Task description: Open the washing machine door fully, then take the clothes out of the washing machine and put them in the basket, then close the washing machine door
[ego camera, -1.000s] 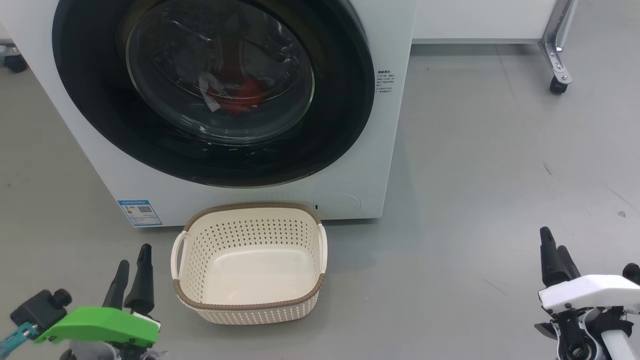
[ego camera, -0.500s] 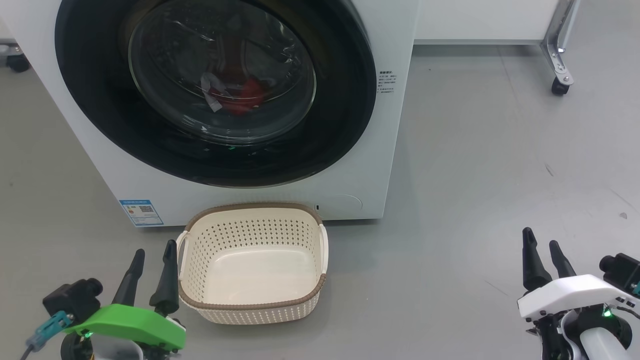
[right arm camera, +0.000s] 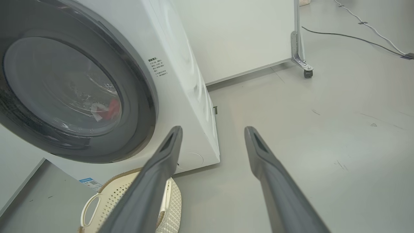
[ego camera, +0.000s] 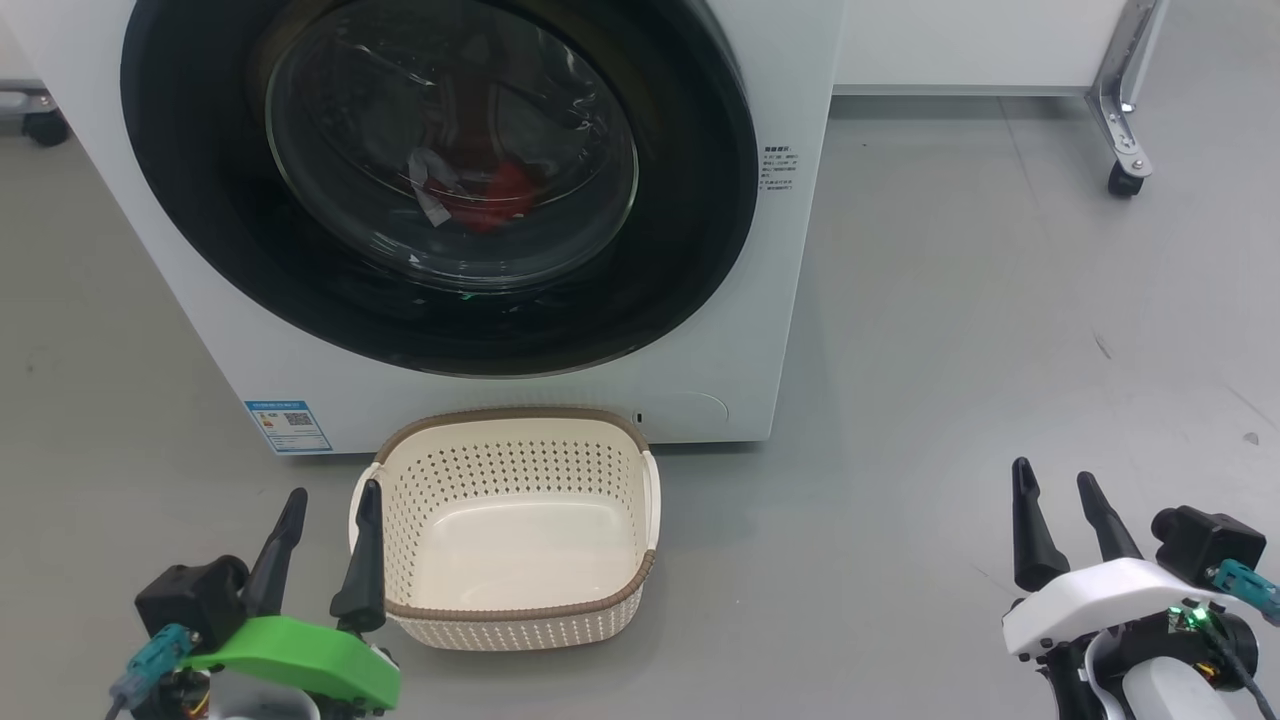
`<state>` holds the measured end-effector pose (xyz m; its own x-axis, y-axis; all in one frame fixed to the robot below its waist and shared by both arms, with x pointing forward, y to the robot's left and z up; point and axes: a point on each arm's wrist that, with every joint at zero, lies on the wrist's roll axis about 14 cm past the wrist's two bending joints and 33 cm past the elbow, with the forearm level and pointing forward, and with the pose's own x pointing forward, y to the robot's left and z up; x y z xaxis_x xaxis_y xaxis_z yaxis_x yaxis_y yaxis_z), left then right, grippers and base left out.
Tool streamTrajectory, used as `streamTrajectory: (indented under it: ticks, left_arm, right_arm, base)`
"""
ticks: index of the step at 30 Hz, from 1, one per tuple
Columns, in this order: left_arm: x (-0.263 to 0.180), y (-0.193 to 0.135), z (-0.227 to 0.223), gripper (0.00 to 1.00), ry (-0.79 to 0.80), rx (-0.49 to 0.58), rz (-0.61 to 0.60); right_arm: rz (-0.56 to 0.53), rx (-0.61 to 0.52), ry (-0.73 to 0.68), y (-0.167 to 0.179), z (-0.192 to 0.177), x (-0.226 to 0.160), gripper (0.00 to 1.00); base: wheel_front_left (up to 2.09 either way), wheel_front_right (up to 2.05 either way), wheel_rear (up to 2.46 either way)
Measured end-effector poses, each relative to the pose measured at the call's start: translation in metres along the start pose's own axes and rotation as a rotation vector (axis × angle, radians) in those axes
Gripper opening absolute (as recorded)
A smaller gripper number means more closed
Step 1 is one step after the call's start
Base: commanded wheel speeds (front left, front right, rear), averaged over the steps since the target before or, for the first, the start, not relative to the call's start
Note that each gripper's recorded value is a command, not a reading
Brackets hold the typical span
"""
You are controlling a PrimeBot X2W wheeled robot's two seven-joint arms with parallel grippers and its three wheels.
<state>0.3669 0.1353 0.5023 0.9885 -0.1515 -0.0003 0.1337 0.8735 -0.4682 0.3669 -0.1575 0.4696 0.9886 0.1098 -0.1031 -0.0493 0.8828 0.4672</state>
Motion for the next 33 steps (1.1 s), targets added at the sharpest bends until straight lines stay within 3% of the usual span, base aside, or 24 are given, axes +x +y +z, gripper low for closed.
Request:
streamTrajectory:
  ticks: [26,33]
  left_arm:
    - [-0.005,-0.009,-0.004,1.00,-0.046,0.277,-0.026]
    - [-0.007,-0.003,-0.010,1.00,-0.026,0.300,-0.003]
  right_arm:
    - [0.062,-0.311,-0.065,0.019,0.002,0.000,1.00]
    - [0.043,-0.307,-0.073,0.017,0.004,0.001,1.00]
  base:
    - [0.00,0.00,0.00]
    - [0.00,0.00,0.00]
